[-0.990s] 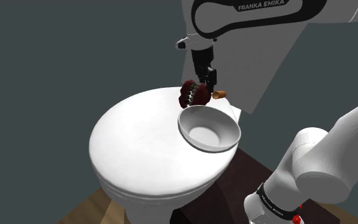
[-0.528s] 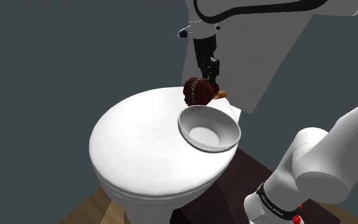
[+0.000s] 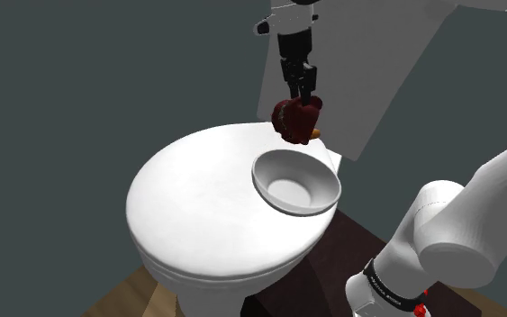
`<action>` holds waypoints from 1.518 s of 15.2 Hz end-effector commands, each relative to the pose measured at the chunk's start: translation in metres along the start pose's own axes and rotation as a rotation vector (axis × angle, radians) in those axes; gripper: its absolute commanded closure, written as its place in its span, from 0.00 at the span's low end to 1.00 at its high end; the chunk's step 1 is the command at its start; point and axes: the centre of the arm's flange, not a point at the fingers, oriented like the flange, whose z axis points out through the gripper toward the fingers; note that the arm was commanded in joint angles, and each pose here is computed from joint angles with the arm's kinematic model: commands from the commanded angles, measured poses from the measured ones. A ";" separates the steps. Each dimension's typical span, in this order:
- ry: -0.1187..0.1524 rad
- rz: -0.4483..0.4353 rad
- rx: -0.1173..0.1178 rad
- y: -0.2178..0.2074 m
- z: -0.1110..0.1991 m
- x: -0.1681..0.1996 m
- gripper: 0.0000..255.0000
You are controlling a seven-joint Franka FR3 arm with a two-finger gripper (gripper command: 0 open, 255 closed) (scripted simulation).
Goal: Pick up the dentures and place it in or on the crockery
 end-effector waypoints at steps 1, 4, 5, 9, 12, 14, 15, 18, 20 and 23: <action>0.000 0.000 0.000 -0.001 -0.009 -0.004 1.00; 0.000 0.000 0.000 -0.002 -0.024 -0.010 1.00; 0.000 0.000 0.000 -0.002 -0.029 -0.012 1.00; 0.000 0.000 0.000 -0.003 -0.049 -0.020 1.00; 0.000 0.000 0.000 -0.004 -0.058 -0.023 1.00; 0.000 0.000 0.000 -0.030 -0.064 -0.020 1.00; 0.000 0.000 0.000 -0.043 -0.066 -0.018 1.00; 0.000 0.000 0.000 -0.081 -0.074 -0.012 1.00; 0.000 0.000 0.000 -0.107 -0.079 -0.008 1.00; 0.000 0.000 0.000 -0.145 -0.086 -0.002 1.00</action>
